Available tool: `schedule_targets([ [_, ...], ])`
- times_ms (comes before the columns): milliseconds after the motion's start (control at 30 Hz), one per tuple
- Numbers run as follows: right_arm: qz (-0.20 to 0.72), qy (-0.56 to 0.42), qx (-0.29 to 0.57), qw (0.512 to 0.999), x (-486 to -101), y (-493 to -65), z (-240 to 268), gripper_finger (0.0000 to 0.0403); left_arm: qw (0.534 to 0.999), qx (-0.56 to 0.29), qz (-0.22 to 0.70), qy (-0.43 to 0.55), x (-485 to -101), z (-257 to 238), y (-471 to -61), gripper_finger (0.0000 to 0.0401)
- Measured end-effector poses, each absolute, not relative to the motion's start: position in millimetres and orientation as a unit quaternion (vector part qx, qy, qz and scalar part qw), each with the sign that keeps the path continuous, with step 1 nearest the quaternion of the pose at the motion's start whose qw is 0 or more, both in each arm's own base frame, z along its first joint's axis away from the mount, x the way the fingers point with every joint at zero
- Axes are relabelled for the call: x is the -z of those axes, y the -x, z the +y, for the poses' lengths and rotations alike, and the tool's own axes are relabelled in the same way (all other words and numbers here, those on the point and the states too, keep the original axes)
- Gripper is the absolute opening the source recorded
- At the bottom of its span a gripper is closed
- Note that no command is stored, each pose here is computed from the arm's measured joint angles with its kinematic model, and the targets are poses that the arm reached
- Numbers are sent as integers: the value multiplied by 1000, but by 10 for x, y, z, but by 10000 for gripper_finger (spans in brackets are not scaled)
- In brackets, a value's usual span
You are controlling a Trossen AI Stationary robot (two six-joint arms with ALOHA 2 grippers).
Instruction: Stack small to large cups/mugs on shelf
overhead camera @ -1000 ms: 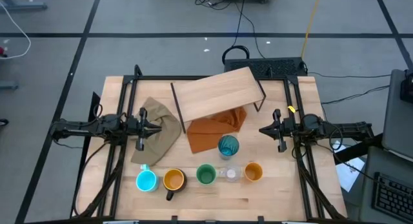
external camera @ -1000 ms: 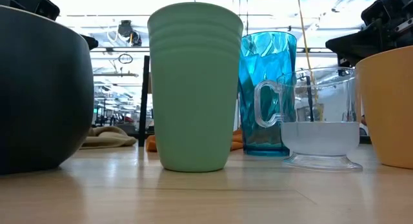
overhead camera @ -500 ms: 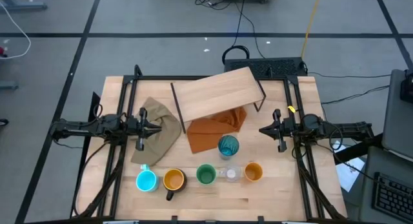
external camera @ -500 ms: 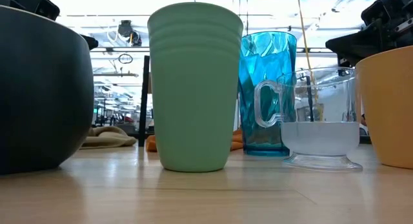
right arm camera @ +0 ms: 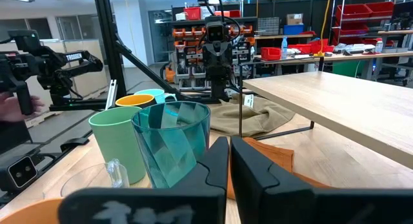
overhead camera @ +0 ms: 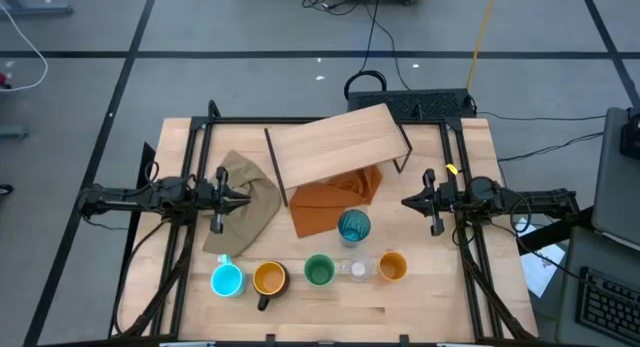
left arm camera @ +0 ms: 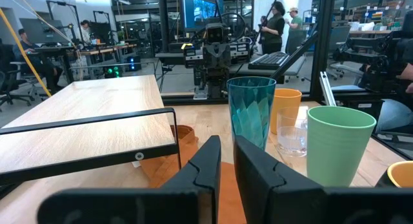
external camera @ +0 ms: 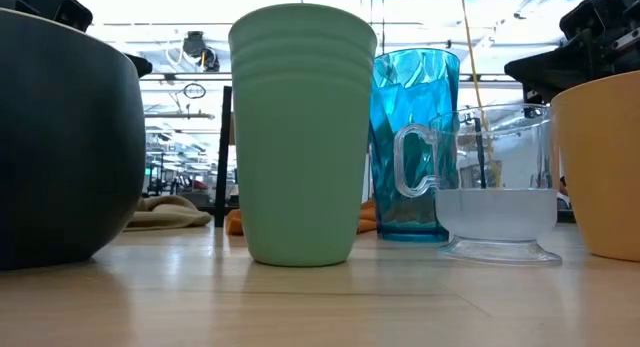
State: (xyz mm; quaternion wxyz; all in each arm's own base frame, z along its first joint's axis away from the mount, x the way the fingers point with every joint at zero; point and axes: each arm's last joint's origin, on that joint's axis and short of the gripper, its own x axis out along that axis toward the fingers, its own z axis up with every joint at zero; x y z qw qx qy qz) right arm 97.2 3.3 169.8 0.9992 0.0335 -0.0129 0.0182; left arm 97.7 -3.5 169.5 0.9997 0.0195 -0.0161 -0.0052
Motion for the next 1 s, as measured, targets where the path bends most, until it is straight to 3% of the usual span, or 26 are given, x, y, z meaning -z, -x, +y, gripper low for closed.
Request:
schedule_targets([
  [1000, -13, -33, -18, 999, -1697, -972, 33, 7, 1000, 6, -14, -8, -1691, -35, -977, 47],
])
